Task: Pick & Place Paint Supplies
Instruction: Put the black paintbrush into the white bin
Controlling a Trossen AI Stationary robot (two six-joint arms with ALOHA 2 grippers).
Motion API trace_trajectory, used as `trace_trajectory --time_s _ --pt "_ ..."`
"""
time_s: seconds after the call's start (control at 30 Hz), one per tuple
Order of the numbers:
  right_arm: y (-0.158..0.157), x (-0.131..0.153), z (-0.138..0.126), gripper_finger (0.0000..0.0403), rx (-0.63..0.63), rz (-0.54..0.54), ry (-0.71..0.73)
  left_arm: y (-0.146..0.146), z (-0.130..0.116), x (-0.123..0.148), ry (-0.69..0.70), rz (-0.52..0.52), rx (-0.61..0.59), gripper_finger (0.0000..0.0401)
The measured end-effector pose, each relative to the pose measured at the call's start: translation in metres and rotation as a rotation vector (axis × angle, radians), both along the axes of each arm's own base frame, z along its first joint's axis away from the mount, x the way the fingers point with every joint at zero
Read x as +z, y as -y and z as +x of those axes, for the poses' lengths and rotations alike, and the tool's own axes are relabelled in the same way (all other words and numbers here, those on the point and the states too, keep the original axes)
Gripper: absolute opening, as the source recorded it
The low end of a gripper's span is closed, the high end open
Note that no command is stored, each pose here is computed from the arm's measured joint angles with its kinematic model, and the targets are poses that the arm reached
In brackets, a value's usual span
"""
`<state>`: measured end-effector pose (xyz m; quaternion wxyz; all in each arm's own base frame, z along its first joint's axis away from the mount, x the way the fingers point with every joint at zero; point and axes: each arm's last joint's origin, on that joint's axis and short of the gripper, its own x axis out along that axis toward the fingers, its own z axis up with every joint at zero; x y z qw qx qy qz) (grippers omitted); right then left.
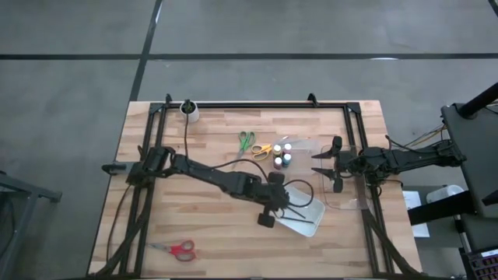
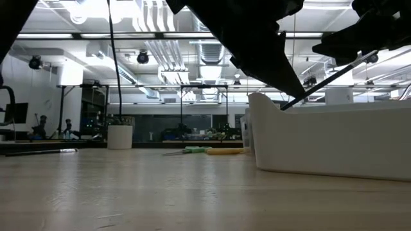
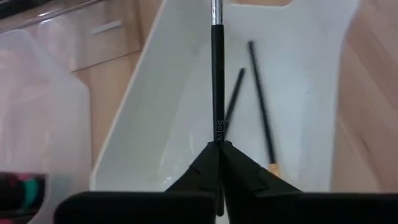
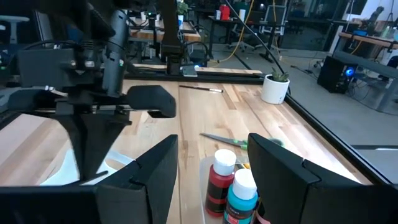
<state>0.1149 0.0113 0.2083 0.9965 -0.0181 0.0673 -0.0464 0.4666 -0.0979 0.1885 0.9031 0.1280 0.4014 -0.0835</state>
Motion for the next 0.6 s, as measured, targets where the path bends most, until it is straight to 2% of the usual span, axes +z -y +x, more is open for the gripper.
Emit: trace_trajectory --time_s 0.37,0.6 --pt "0.0000 0.0000 0.0000 0.0191 -0.001 0.000 0.000 0.0013 0.0000 0.0002 -0.002 -0.031 -0.008 0.0144" --pt "0.0000 0.0000 0.0000 0.0191 0.000 0.000 0.000 0.0013 0.0002 0.0003 0.000 -0.031 -0.008 0.0201"
